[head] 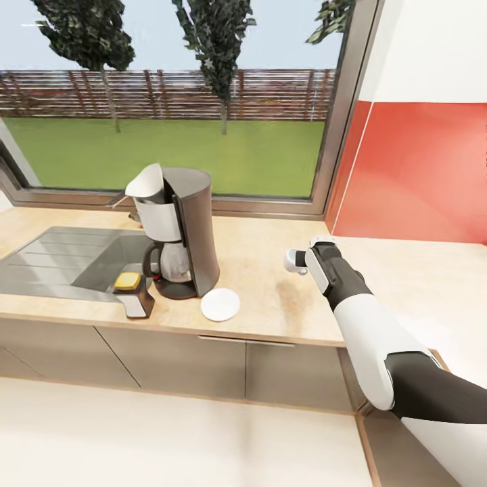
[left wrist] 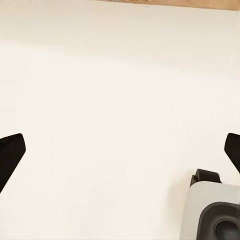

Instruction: Set up a coffee station on the kitchen countertop: keep the coffee maker on the countertop, move the bottle of coffee from the kitchen shelf to the counter next to the coffee maker, place a paper coffee filter on top of the coffee maker, put the saucer next to the coffee maker with the coffee cup on the saucer, and place the electric kettle next to the coffee maker.

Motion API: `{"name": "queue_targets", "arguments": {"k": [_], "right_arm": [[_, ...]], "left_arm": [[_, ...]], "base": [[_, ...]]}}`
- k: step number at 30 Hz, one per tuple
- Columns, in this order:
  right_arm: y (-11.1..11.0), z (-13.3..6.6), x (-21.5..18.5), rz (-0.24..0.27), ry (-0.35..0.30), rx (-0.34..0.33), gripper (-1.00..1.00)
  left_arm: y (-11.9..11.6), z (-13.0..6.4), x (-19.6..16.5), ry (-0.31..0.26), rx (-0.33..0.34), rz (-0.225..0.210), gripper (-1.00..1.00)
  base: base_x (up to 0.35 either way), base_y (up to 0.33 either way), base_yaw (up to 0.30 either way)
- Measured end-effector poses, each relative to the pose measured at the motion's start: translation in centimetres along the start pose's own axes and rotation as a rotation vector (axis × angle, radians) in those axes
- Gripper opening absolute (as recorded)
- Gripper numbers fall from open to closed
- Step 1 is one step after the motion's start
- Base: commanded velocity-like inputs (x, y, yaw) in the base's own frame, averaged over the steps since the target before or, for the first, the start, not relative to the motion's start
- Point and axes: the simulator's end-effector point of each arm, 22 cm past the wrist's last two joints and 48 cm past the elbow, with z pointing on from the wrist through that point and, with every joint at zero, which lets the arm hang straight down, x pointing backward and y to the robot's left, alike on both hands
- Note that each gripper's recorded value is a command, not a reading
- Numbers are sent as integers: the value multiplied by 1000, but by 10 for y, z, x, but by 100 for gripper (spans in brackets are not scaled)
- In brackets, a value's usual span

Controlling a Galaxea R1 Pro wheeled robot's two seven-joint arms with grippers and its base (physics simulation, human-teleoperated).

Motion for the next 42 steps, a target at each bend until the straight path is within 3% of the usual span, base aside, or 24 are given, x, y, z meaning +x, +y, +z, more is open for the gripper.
{"name": "queue_targets", "arguments": {"k": [42], "right_arm": [[29,-38,-15,-5,-31,-45,-100]], "left_arm": [[-1,-1,-26,-61,3,-18,100]], "base": [[0,0,0]]}}
